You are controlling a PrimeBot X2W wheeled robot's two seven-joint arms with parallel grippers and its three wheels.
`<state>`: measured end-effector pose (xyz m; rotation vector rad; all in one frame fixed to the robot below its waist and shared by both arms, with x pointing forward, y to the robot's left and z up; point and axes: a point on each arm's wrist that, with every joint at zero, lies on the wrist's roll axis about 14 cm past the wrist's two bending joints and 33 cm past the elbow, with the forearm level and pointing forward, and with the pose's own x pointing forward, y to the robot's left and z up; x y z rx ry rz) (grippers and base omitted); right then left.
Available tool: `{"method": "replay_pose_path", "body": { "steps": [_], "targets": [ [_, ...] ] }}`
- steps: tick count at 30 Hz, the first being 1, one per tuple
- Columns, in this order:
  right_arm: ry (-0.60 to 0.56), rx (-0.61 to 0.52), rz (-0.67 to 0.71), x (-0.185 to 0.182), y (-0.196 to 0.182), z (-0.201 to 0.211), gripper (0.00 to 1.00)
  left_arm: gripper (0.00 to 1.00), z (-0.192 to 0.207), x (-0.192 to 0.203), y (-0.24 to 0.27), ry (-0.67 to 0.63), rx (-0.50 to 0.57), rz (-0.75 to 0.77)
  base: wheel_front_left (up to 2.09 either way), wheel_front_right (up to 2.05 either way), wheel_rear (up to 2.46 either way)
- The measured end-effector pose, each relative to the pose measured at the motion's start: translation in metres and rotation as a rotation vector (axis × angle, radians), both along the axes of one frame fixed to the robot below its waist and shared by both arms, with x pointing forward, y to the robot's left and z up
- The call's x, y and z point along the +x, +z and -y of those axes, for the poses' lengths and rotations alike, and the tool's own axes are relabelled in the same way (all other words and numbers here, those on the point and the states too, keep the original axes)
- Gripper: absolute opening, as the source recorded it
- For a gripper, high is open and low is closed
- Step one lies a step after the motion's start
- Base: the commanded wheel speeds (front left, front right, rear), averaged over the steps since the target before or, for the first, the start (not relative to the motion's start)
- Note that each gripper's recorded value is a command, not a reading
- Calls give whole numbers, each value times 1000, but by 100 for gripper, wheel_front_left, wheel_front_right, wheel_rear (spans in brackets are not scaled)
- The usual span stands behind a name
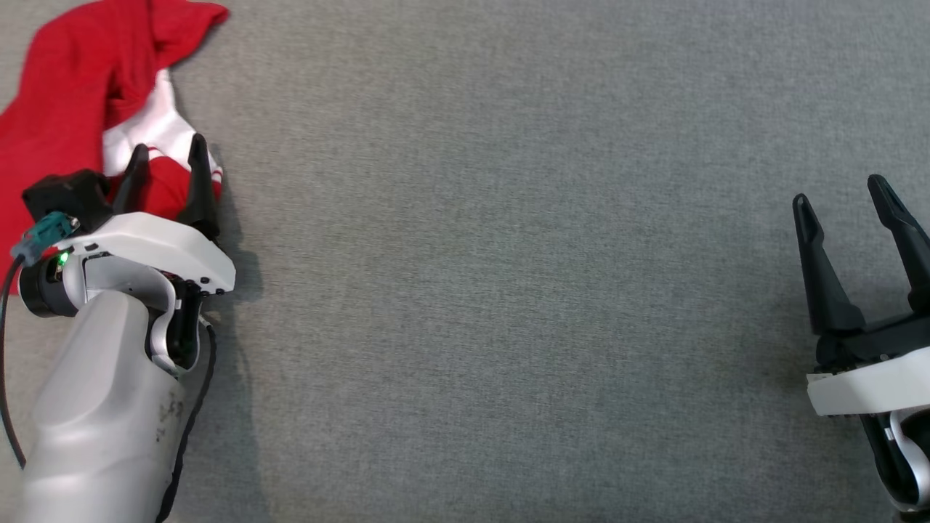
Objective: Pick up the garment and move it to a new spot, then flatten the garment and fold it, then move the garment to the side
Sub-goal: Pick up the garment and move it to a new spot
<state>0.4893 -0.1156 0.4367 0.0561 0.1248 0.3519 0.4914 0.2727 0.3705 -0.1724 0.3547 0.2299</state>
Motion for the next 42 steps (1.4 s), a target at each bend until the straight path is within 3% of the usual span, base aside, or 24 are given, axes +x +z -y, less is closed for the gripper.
{"method": "replay_pose_path", "body": {
  "steps": [7, 8, 9, 10, 18, 30, 38, 42],
  "targets": [
    [-20, 8, -26, 1, -13, 7, 100, 100, 2, 4, -44, -34, -14, -236, 0, 0, 0],
    [-19, 9, -23, 1, -12, 6, 100, 96, 2, 3, -46, -35, -19, -256, 0, 0, 0],
    [-18, 8, -20, 1, -11, 6, 100, 36, 2, 4, -47, -36, -20, -271, 0, 0, 0],
    [-20, 10, -18, 1, -10, 6, 100, 0, 2, 4, -48, -36, -19, -278, 0, 0, 0],
    [-30, 17, 7, -2, 1, 9, 100, 0, -10, 1, -32, -11, 49, -209, 0, 0, 0],
    [-61, 27, 77, -14, 34, 16, 100, 0, -25, 11, 59, 41, 121, 145, 0, 0, 0],
    [-75, 38, 108, -35, 55, 17, 100, 0, -18, -20, 128, 37, 188, 357, 0, 0, 0],
    [-80, 45, 115, -50, 64, 17, 100, 0, -4, -50, 144, 28, 191, 385, 0, 0, 0]
  ]
}}
